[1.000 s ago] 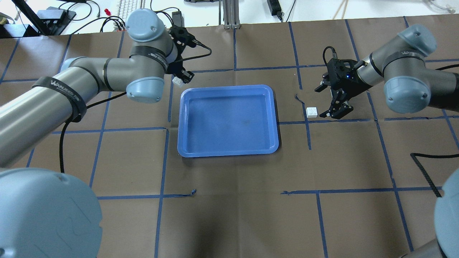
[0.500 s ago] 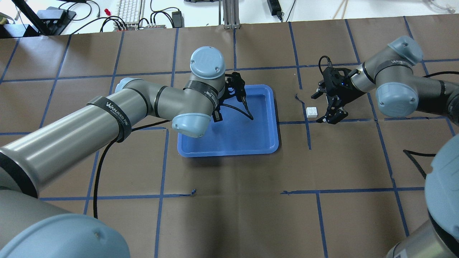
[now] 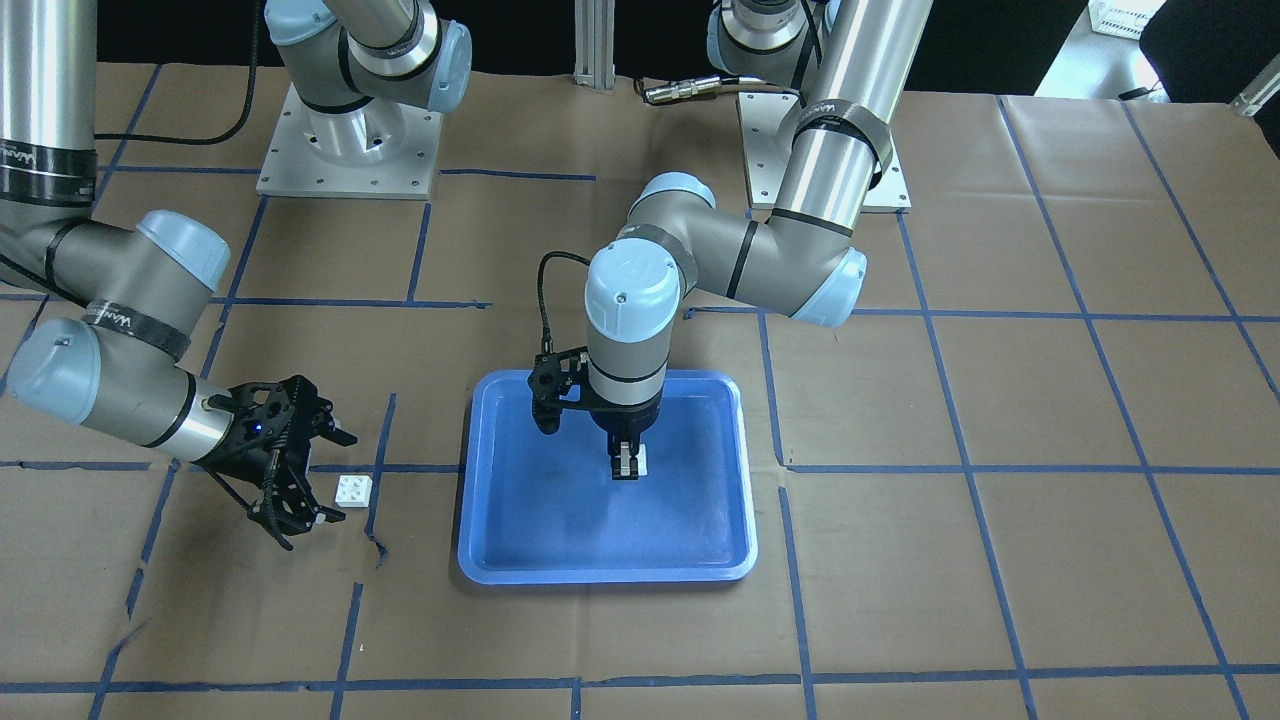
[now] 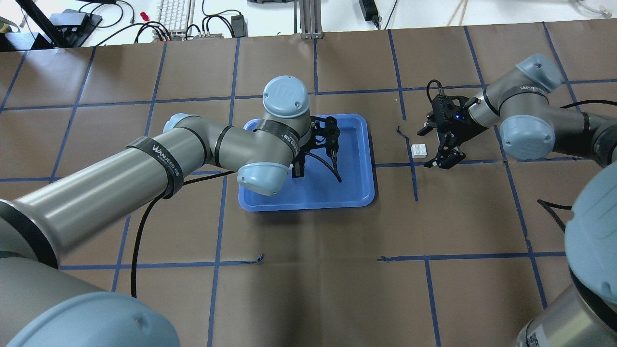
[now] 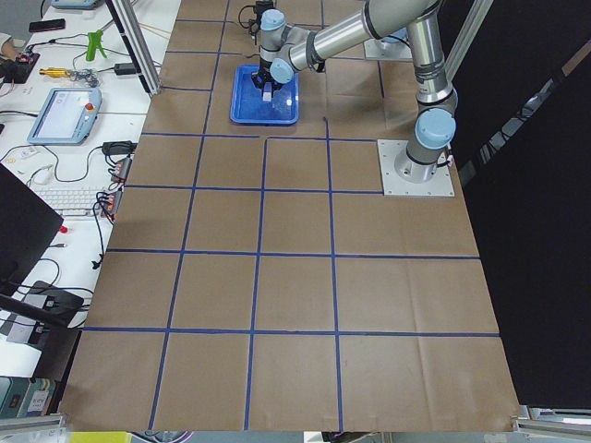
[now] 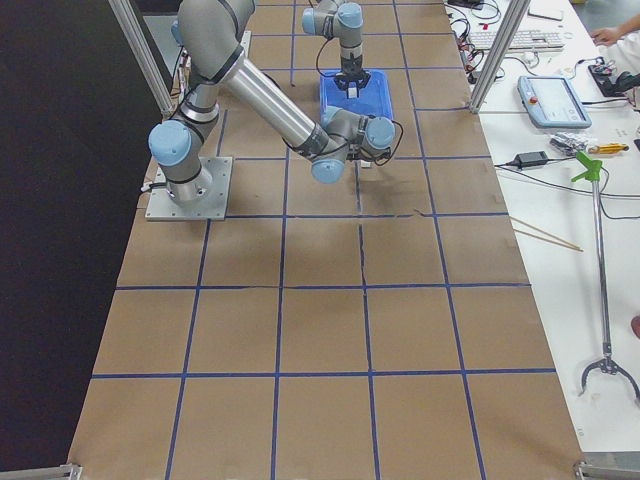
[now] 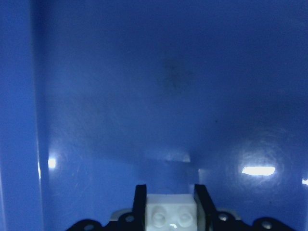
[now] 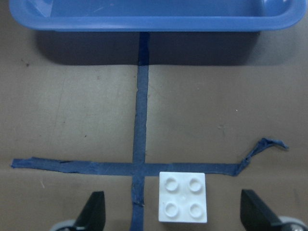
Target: Assemble white blocks and place on blue tray
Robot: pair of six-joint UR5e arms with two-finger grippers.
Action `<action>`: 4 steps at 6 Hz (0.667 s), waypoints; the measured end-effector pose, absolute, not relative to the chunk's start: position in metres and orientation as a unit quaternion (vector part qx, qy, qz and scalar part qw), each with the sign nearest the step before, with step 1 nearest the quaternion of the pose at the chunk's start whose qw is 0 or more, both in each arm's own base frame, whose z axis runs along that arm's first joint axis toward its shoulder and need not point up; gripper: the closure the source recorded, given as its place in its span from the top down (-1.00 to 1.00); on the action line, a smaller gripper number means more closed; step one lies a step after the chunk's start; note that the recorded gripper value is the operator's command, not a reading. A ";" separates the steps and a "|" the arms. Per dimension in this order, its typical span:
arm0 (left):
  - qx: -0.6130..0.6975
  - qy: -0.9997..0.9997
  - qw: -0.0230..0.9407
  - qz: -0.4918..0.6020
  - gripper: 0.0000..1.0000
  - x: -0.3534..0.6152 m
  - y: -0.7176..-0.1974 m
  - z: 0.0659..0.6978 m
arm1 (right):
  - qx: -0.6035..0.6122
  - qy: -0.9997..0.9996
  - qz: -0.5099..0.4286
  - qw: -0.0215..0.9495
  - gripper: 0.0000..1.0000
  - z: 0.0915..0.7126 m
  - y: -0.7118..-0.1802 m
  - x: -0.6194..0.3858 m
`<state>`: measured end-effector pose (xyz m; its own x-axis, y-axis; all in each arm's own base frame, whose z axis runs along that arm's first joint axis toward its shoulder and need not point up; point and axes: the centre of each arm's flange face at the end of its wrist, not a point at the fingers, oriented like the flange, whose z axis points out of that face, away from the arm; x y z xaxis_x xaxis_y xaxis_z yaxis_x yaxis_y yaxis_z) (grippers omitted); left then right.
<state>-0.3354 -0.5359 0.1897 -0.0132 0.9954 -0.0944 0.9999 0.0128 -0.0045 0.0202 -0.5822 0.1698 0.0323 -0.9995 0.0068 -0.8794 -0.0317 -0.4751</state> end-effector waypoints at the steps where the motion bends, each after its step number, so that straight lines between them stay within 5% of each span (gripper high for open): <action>1: 0.702 0.711 0.027 -0.030 0.56 -0.336 -0.536 0.182 | -0.697 0.674 -0.171 0.174 0.57 0.168 -0.582 0.020; 2: 0.702 0.711 0.023 -0.026 0.99 -0.336 -0.536 0.175 | -0.697 0.675 -0.170 0.173 0.42 0.168 -0.583 0.020; 4: 0.703 0.711 0.025 -0.023 0.99 -0.336 -0.537 0.177 | -0.698 0.675 -0.170 0.171 0.00 0.168 -0.583 0.019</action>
